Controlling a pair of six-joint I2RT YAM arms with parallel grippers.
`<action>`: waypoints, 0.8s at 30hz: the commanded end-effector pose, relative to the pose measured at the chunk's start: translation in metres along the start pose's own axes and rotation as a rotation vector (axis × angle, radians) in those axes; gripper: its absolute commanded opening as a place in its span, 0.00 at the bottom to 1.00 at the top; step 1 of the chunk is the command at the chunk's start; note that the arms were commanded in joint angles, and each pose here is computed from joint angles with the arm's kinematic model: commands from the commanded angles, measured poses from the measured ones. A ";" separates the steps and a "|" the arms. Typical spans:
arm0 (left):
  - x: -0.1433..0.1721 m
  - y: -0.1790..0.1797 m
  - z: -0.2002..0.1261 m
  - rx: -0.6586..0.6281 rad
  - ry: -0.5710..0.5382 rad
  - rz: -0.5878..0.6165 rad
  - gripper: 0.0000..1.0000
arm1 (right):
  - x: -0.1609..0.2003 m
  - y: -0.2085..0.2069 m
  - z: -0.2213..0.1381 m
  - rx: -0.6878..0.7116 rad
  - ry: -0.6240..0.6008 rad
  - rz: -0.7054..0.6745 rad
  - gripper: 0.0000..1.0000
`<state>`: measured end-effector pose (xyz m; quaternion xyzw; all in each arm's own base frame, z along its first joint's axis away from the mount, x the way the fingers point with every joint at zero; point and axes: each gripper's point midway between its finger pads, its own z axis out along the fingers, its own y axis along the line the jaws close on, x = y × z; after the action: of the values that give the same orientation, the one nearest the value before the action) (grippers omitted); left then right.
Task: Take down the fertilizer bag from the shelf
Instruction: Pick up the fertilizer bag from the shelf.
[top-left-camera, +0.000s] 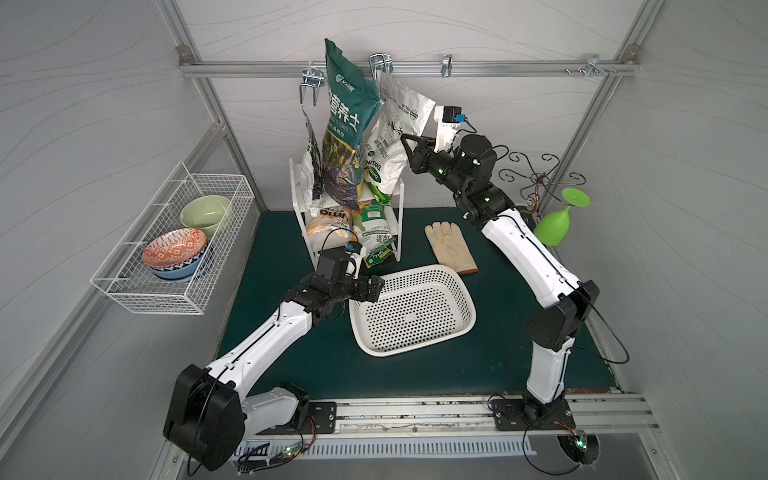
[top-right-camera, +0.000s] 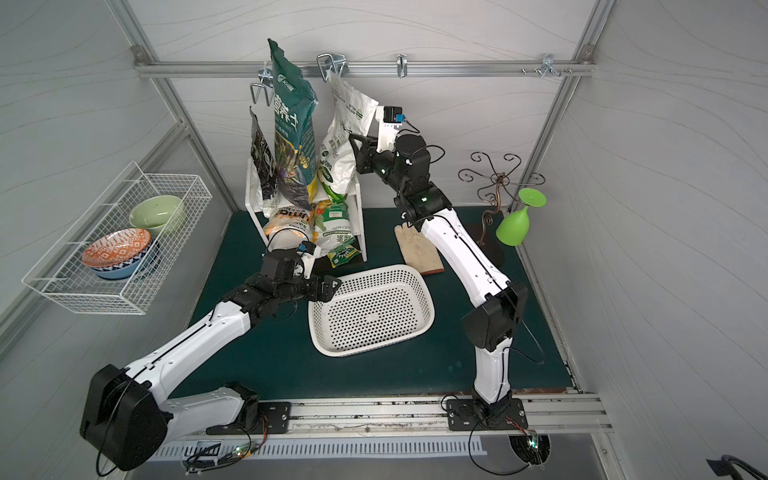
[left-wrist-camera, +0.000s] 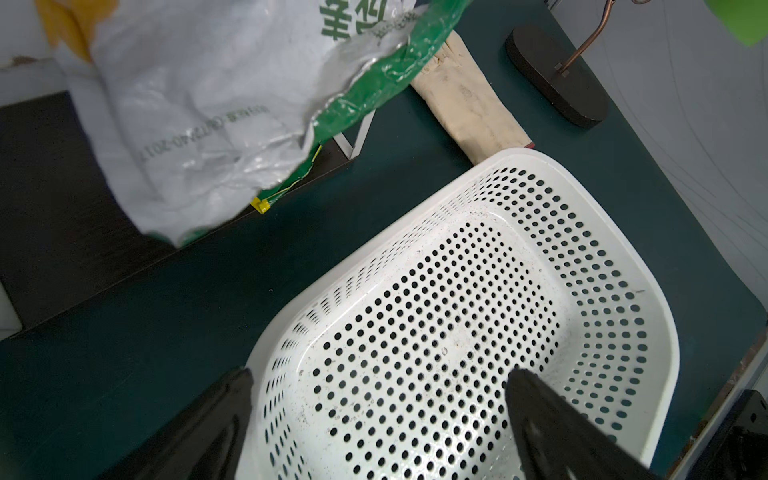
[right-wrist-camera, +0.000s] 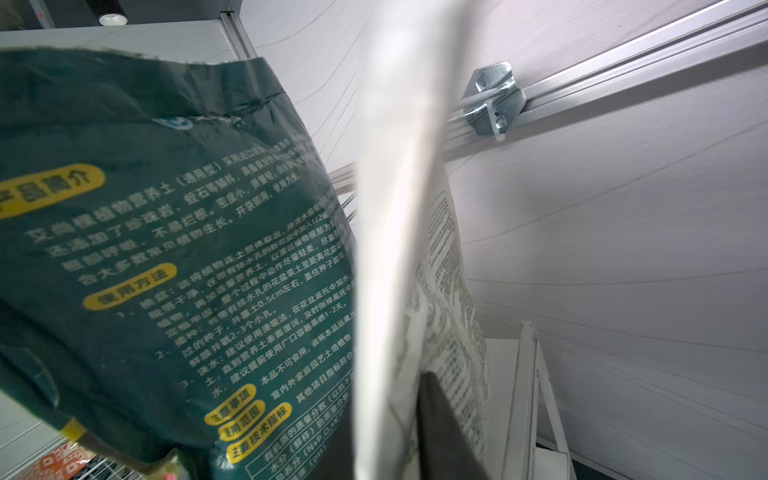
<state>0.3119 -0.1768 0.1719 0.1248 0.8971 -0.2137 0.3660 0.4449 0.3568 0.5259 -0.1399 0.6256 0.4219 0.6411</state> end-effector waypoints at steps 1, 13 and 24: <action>-0.017 -0.003 -0.003 0.000 -0.067 0.017 0.99 | -0.009 0.006 -0.005 -0.021 -0.017 0.001 0.00; -0.021 0.001 -0.009 -0.029 -0.087 0.000 0.99 | -0.069 0.042 -0.067 -0.089 -0.028 -0.017 0.00; -0.023 0.002 -0.013 -0.039 -0.097 -0.024 0.99 | -0.095 0.072 -0.122 -0.203 -0.017 0.058 0.00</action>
<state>0.3155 -0.1684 0.1775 0.1032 0.8973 -0.1984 0.3805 0.3815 0.3096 0.5353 -0.1673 0.6692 0.4598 0.5593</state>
